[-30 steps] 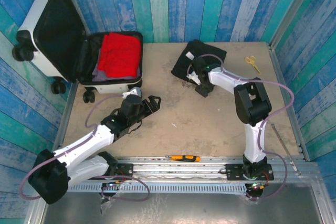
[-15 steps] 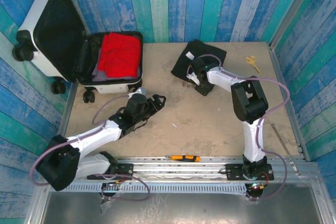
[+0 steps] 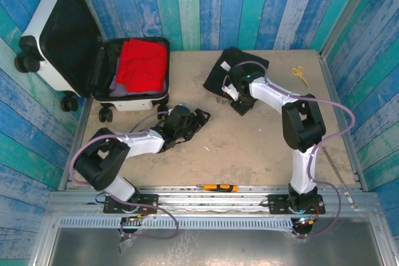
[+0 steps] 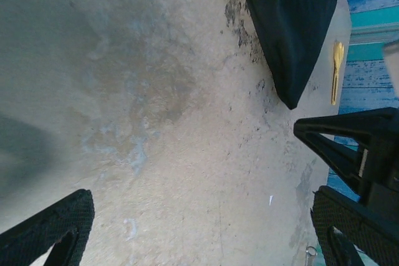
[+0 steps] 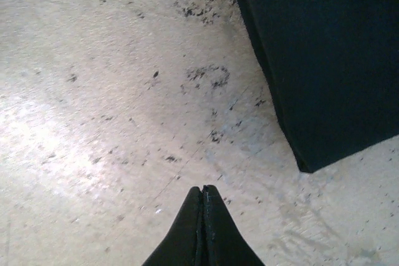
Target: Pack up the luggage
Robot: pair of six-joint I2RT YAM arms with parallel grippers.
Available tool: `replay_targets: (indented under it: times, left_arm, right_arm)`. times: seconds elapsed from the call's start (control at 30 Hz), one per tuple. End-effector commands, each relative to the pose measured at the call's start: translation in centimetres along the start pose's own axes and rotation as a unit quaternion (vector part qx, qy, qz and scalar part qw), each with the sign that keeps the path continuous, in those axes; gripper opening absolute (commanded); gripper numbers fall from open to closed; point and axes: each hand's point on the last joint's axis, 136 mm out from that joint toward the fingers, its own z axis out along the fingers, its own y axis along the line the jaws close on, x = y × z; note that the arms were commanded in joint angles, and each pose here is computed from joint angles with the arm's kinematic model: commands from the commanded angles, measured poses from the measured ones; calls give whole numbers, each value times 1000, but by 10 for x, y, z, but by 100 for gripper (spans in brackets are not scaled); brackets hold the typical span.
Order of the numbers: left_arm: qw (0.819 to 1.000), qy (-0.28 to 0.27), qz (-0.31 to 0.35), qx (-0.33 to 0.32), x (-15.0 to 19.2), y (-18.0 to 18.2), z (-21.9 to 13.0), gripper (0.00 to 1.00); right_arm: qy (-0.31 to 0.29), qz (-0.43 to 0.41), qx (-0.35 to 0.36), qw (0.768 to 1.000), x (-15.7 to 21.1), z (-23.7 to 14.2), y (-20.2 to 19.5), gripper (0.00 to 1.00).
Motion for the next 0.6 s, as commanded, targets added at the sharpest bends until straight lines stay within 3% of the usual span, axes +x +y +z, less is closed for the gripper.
replay_targets:
  times: [0.0, 0.03, 0.17, 0.37, 0.57]
  left_arm:
    - [999, 8, -12, 30, 4, -18, 12, 94]
    - [999, 7, -12, 29, 4, -17, 14, 93]
    - [1000, -4, -3, 23, 3, -14, 11, 94]
    - [1000, -12, 16, 12, 2, -8, 3, 93]
    - [1000, -17, 21, 1, 4, 3, -6, 94]
  right_arm:
    - [19, 12, 4, 1000, 17, -6, 3, 35]
    - [18, 13, 8, 1000, 18, -7, 1, 53]
    - [13, 30, 54, 998, 17, -10, -19, 64]
    - [25, 68, 99, 992, 14, 6, -53, 65]
    - [32, 69, 110, 991, 4, 30, -69, 54]
